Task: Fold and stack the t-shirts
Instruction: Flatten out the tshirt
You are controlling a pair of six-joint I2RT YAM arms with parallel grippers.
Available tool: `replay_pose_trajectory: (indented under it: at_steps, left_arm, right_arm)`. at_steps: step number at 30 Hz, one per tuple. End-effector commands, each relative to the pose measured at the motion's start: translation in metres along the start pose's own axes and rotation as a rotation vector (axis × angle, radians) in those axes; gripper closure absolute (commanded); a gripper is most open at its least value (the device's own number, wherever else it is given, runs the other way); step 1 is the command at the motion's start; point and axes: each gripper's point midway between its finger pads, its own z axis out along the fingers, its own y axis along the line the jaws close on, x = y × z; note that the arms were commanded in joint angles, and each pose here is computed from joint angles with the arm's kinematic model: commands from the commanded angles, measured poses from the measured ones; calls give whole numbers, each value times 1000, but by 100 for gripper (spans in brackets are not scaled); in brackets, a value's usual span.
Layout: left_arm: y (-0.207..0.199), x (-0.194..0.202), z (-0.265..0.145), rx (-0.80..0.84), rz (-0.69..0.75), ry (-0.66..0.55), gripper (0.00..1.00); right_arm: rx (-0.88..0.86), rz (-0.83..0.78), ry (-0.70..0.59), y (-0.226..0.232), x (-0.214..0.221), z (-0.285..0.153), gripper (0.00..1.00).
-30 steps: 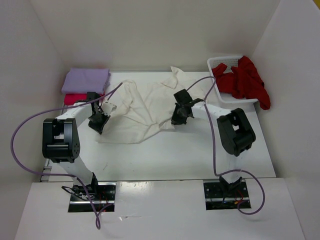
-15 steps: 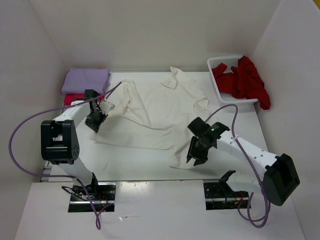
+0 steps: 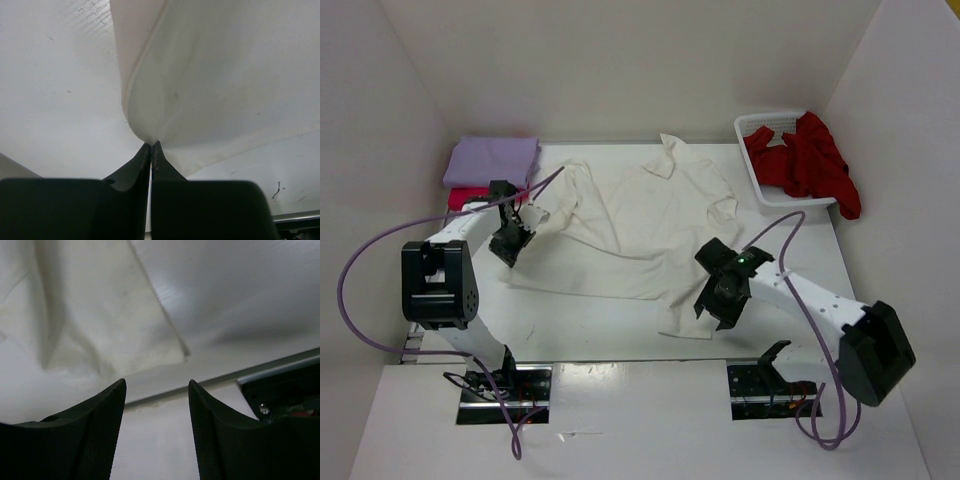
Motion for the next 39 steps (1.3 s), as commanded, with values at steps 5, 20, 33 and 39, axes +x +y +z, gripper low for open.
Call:
replay_pose_trajectory:
  at_steps: [5,20,33,39]
  left_arm:
    - [2,17,-7,-42,12,27,100]
    - [6,12,-12,-31,-15,5,100]
    - [106,-213,-352,-293,-86,-1082,100]
    - [94,-199,-331,-245,-50,-998,100]
  right_arm:
    - [143,45,-41,-4,-18,61,39]
    - [27,-38,87,13,2,77,100]
    - [-350,5,-1104,143,-326,-373,100]
    - [-285,-5,-1106,124,-290,-380,100]
